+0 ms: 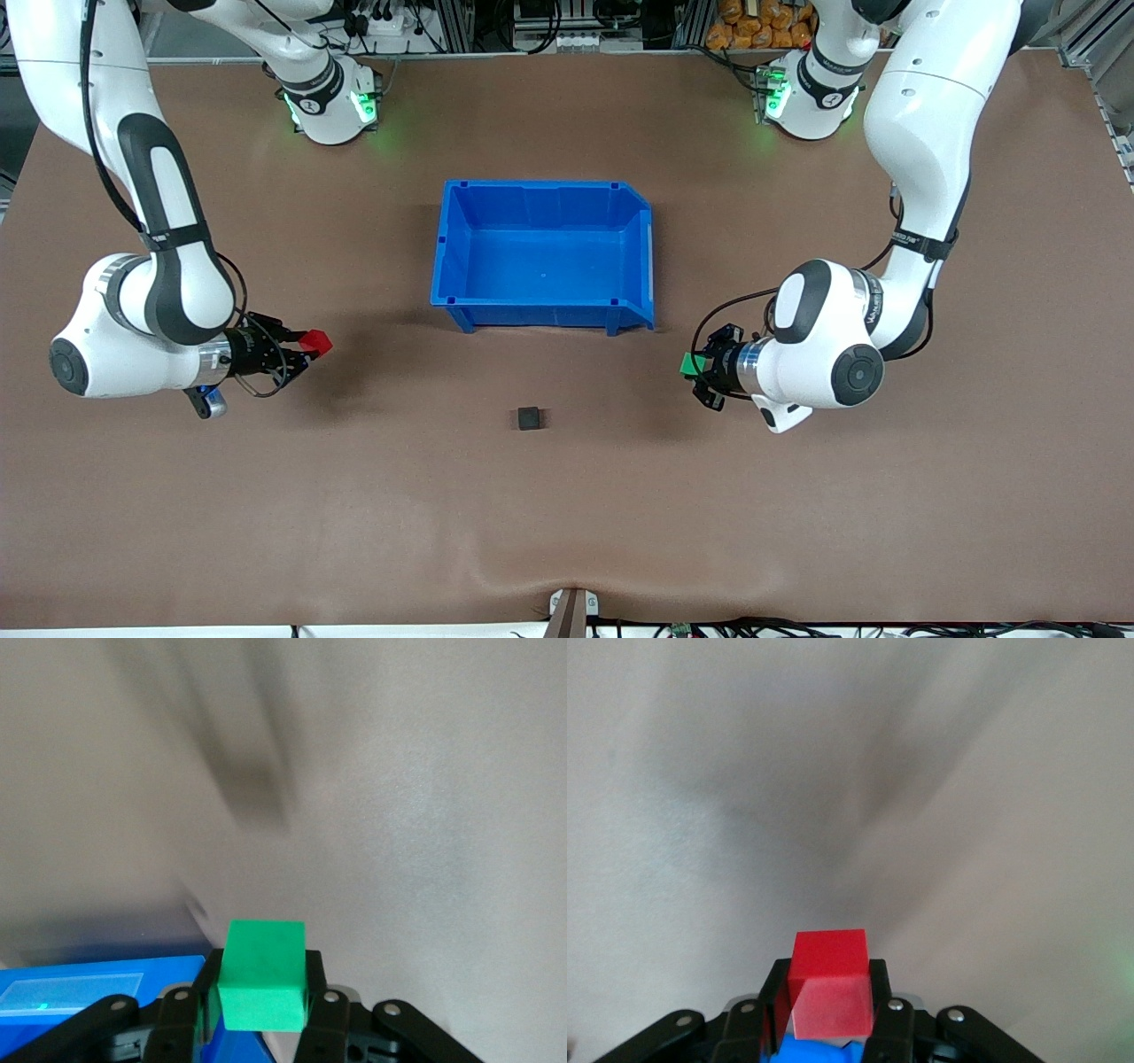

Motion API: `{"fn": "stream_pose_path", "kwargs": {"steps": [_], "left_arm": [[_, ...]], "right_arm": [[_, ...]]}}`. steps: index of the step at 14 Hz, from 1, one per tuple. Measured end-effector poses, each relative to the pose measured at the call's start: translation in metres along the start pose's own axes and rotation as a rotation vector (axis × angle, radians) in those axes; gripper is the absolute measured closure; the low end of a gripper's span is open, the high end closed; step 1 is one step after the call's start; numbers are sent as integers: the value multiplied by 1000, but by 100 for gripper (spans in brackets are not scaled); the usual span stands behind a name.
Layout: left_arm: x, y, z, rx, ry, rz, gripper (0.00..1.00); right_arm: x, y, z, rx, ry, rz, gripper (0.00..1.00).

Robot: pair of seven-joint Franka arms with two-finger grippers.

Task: Attach green and red cubes to black cube
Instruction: 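Carry the green cube and the red cube toward the black cube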

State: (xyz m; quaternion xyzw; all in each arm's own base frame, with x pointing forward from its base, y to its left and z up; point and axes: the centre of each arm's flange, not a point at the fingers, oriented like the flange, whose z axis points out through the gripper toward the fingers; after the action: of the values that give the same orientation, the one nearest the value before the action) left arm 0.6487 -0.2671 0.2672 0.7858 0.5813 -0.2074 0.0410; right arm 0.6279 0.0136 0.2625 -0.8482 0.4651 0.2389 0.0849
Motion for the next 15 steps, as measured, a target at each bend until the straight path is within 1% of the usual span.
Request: {"fn": "stream_pose_path", "kwargs": {"steps": [2,6,7,9,11,15], "left_arm": [[2,2,-4,-10,-1,-22,60],[-3,8,0,-47,-26,-126,60],[-6,10,5,-55,-28,-149,60],[-18,13,17,-73,-29,-179,60],[-27,17,26,-91,-34,-203,60],[-28,20,30,-105,-99,-258,60]], "right_arm": [[-2,-2,0,31,-30,17,61],[-4,-5,0,54,-50,75,61],[-6,-7,0,64,-50,92,61],[-9,-15,2,86,-33,137,61],[-20,-26,7,98,-21,181,61],[-37,-41,15,112,-21,253,61]]}}
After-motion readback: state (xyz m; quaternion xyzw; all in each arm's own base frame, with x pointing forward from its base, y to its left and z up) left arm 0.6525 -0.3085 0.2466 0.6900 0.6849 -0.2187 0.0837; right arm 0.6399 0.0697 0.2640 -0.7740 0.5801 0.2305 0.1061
